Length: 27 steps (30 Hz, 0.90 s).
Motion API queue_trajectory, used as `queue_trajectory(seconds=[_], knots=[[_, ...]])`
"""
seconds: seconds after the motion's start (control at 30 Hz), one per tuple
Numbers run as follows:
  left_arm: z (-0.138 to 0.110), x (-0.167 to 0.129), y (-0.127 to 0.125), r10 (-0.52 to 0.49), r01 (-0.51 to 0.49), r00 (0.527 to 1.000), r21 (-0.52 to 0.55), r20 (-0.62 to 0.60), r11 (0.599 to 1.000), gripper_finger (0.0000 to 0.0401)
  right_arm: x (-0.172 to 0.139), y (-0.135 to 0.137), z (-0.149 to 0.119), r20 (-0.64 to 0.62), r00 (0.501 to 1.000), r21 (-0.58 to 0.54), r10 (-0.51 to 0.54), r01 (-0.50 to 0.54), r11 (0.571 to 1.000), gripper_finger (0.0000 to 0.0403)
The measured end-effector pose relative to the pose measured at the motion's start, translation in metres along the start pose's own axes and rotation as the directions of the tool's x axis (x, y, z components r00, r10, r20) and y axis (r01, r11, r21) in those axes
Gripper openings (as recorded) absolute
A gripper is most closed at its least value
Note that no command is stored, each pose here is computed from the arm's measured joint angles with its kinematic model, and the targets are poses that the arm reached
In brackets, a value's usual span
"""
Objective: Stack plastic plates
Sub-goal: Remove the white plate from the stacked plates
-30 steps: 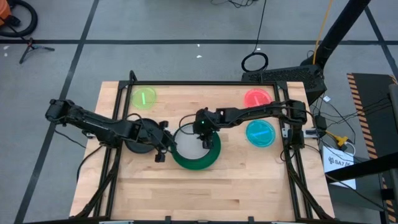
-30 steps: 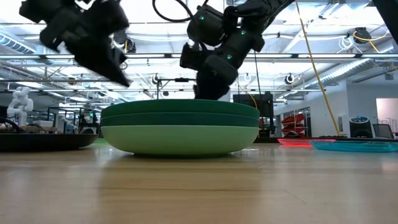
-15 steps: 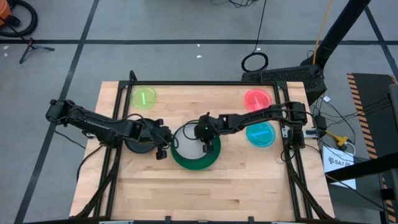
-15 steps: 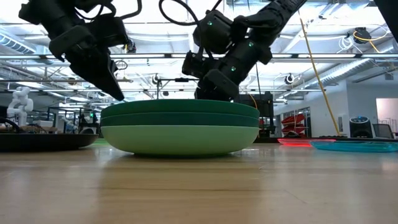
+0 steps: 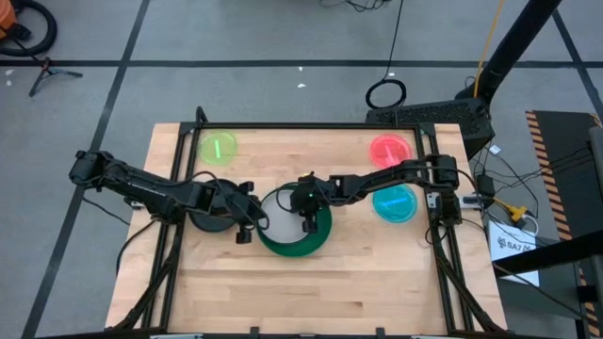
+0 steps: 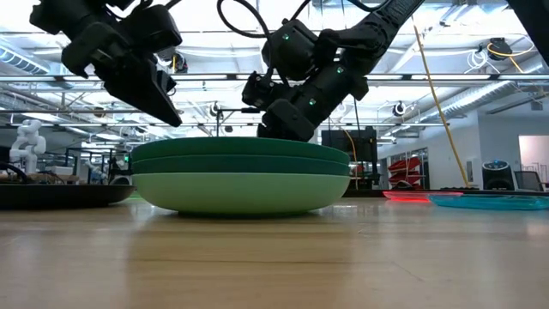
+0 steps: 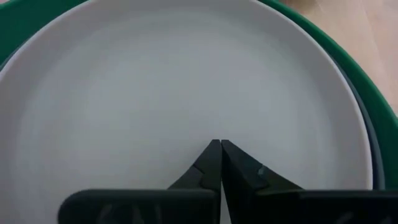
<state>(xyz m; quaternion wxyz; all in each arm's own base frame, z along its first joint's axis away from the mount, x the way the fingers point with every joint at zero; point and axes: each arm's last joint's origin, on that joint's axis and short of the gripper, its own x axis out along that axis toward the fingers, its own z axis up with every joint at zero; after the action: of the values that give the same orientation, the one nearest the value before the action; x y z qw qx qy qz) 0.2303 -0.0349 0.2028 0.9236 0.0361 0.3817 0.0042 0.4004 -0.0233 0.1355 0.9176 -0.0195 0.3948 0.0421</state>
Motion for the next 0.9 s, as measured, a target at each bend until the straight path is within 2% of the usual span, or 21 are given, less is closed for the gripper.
queue_trajectory(seconds=[0.37, 0.5, 0.63, 0.9], knots=[[-0.001, 0.002, -0.010, -0.052, 0.052, 0.999, 0.058, -0.006, 0.997, 0.0023, 0.000, 0.000, -0.001, -0.002, 1.000, 0.000, -0.001, 0.001, 1.000, 0.0001], [0.000, 0.006, -0.014, -0.063, 0.063, 0.998, 0.053, 0.000, 0.997, 0.0041, 0.001, 0.000, -0.001, -0.003, 1.000, 0.000, -0.001, 0.001, 1.000, 0.0000], [-0.001, 0.006, -0.013, -0.060, 0.060, 0.998, 0.048, -0.003, 0.997, 0.0055, 0.001, 0.000, -0.001, -0.004, 1.000, 0.001, -0.001, 0.001, 1.000, 0.0000], [0.002, 0.007, -0.010, -0.047, 0.046, 0.999, 0.089, 0.019, 0.995, 0.0056, 0.001, 0.000, 0.000, 0.002, 1.000, 0.000, -0.001, 0.001, 1.000, 0.0000]])
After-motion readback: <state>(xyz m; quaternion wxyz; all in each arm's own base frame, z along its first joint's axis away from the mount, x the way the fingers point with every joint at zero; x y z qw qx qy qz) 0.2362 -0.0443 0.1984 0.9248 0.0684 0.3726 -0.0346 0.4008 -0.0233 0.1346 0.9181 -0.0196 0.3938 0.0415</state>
